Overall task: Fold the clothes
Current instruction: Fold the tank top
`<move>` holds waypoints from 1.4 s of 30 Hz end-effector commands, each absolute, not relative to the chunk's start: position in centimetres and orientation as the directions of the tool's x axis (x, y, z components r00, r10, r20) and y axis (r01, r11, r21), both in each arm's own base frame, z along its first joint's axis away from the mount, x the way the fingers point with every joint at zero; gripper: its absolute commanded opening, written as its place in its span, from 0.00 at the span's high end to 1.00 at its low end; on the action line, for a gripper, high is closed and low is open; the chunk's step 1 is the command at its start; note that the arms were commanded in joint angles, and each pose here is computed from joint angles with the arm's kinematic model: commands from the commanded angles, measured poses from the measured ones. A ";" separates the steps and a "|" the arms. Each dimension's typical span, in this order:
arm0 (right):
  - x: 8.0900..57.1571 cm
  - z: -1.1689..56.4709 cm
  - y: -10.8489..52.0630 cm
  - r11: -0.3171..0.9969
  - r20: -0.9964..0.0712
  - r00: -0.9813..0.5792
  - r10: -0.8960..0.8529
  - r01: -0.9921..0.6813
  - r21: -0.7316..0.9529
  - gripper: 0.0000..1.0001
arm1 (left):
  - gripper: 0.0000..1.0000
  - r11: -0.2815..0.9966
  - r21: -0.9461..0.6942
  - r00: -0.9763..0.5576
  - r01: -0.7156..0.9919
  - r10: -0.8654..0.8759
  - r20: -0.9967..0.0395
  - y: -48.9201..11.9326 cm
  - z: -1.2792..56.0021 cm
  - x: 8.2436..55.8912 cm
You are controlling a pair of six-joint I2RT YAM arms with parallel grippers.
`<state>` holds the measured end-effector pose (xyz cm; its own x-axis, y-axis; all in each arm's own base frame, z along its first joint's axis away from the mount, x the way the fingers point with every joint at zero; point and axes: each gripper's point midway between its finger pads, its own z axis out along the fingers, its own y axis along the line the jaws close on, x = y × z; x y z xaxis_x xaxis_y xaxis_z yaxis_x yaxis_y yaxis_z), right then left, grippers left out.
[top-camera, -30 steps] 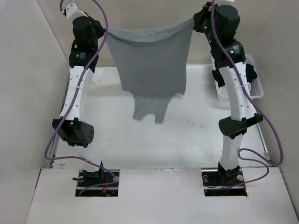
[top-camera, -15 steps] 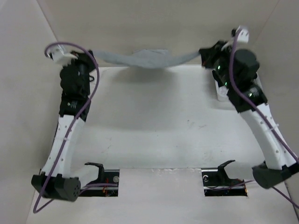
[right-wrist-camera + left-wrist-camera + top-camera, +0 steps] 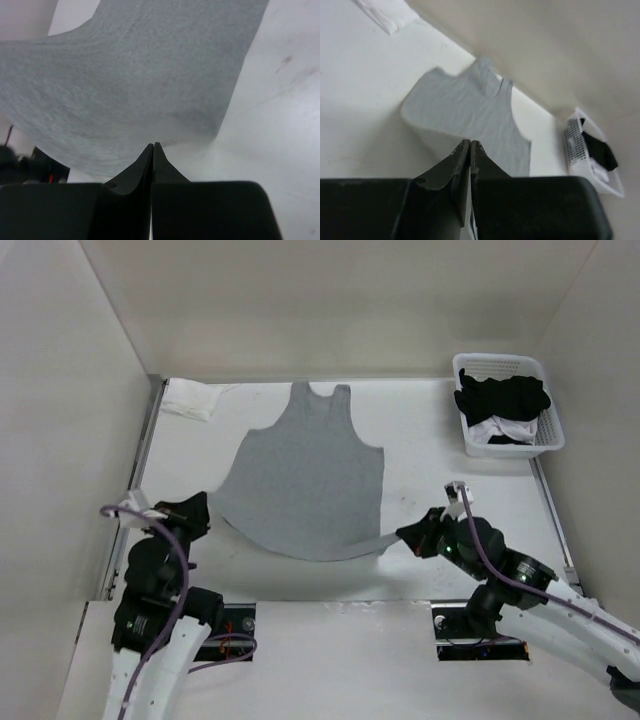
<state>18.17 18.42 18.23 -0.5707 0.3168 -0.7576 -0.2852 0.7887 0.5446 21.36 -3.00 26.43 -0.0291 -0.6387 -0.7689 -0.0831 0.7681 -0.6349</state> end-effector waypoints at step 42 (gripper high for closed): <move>52.5 19.2 18.8 0.835 -0.701 -0.582 0.412 -0.067 0.546 1.00 | 0.95 0.652 -0.639 -0.047 -0.408 -0.714 -0.699 1.9 18.6 55.1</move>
<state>50.03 18.68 16.91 -0.6246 0.4011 -0.6700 -0.0201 0.8494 0.5273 51.36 2.43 15.23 -0.0956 -0.7165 -0.6910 -0.5085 0.6319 -0.5849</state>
